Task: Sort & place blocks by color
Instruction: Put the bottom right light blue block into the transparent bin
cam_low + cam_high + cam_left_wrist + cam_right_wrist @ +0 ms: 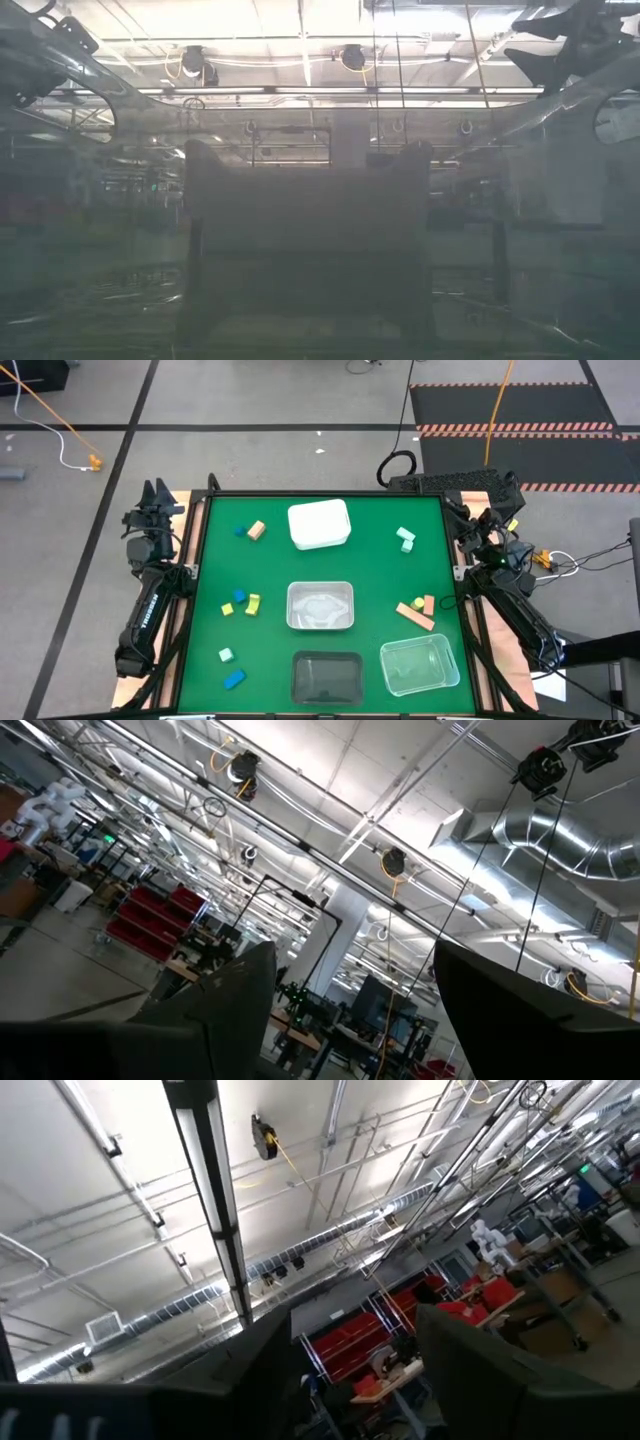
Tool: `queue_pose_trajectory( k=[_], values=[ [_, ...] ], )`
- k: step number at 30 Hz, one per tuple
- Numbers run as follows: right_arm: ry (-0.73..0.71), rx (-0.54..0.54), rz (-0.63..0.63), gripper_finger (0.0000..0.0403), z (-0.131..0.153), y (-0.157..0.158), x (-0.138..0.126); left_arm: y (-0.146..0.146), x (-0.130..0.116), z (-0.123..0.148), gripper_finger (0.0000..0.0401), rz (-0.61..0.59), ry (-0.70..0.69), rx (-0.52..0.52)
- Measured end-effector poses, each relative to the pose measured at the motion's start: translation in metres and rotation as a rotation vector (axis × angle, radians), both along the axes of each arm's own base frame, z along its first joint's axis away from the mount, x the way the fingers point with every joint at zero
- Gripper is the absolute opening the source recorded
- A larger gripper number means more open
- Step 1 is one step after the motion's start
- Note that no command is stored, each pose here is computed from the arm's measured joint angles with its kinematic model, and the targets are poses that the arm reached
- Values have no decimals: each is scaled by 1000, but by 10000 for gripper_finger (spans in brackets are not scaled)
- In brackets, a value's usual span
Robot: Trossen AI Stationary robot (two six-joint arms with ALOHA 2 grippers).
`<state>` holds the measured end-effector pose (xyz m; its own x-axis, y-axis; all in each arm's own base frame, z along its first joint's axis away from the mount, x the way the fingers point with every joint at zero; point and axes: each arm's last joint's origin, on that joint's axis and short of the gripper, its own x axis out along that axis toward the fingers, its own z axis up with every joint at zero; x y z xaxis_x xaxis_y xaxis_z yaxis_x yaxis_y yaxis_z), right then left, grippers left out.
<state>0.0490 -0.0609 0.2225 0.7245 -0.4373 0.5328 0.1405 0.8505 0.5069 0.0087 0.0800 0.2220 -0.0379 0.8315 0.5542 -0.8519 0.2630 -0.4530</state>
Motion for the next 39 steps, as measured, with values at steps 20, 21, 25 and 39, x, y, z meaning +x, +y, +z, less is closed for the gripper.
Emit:
queue_pose_trajectory(
  k=[20, 21, 25, 39],
  values=[
    [118, 49, -75, 208, 29, -4, 2, 0, 0, 0, 271, 0, 0, 0],
    [134, 50, -82, 208, 32, -6, 2, 0, 0, 0, 271, 0, 0, 0],
    [215, 77, -103, 208, 46, -13, 7, 0, 0, 0, 271, 0, 0, 0],
    [685, 372, -75, 208, 64, -54, 35, 0, 0, 0, 271, 0, 0, 0]
  ],
)
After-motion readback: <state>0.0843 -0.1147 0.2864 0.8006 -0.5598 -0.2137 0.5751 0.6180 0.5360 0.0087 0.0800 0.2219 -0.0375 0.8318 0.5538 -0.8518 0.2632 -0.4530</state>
